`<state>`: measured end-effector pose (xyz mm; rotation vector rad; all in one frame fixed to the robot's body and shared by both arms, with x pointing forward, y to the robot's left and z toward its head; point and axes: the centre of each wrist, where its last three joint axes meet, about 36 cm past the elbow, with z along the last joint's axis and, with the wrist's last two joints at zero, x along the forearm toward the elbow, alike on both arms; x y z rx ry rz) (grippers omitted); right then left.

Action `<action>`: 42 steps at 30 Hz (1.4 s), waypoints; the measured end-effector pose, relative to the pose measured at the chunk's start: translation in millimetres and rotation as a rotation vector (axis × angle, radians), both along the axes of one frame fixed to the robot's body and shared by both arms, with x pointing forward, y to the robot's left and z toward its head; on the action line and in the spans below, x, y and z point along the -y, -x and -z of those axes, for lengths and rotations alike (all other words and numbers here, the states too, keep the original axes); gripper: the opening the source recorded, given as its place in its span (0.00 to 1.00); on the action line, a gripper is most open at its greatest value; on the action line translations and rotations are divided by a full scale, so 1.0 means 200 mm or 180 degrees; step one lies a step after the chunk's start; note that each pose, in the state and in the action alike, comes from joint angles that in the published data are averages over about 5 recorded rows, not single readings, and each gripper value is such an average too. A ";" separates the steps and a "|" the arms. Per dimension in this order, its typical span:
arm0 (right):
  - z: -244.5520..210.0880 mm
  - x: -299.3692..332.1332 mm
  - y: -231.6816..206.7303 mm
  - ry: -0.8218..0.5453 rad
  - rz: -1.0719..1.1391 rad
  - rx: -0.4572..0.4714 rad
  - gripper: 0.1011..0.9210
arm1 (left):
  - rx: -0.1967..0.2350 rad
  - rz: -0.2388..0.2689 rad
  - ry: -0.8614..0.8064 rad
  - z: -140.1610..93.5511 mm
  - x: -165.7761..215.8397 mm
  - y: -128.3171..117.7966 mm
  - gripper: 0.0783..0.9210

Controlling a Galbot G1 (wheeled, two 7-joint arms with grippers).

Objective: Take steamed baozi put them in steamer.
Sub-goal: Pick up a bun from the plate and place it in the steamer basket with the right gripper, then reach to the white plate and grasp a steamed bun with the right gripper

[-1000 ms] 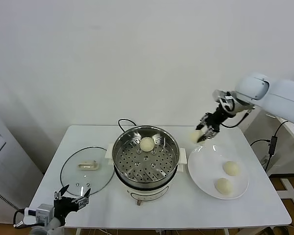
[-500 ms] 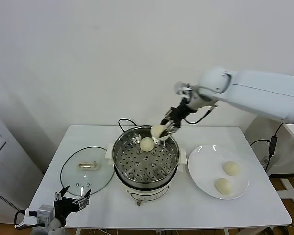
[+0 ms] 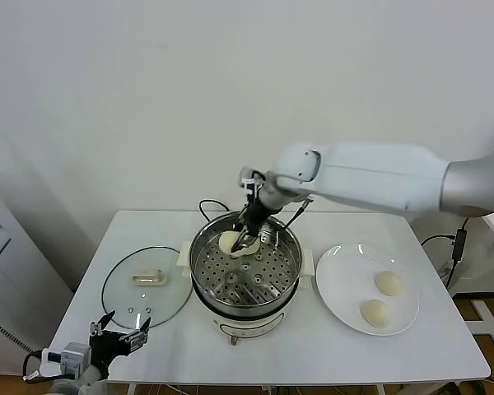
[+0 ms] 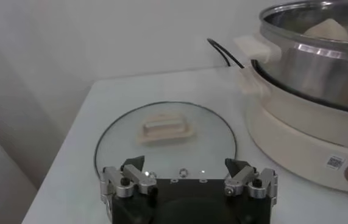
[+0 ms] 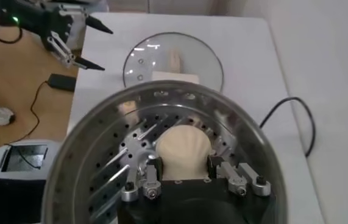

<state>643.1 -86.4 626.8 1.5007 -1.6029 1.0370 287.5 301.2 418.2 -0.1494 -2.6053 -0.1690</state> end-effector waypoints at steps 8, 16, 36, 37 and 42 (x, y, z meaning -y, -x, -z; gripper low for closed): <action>0.13 -0.10 0.01 0.0075 0.0006 0.0042 0.44 | 0.0011 0.0005 0.0000 0.01 -0.01 -0.02 0.88; 0.21 -0.17 0.01 0.0093 0.0018 0.0054 0.44 | 0.0011 0.0007 0.0006 0.01 -0.01 -0.02 0.88; 0.00 0.01 -0.03 0.0113 -0.0033 0.0116 0.88 | -0.0004 -0.0002 0.0020 0.01 0.00 -0.02 0.88; -0.03 0.05 -0.03 0.0119 -0.0037 0.0122 0.88 | -0.0002 -0.0003 0.0019 0.01 0.00 -0.02 0.88; -0.17 0.31 -0.04 0.0181 -0.0061 0.0152 0.88 | 0.0004 -0.0011 0.0011 0.00 -0.01 -0.01 0.88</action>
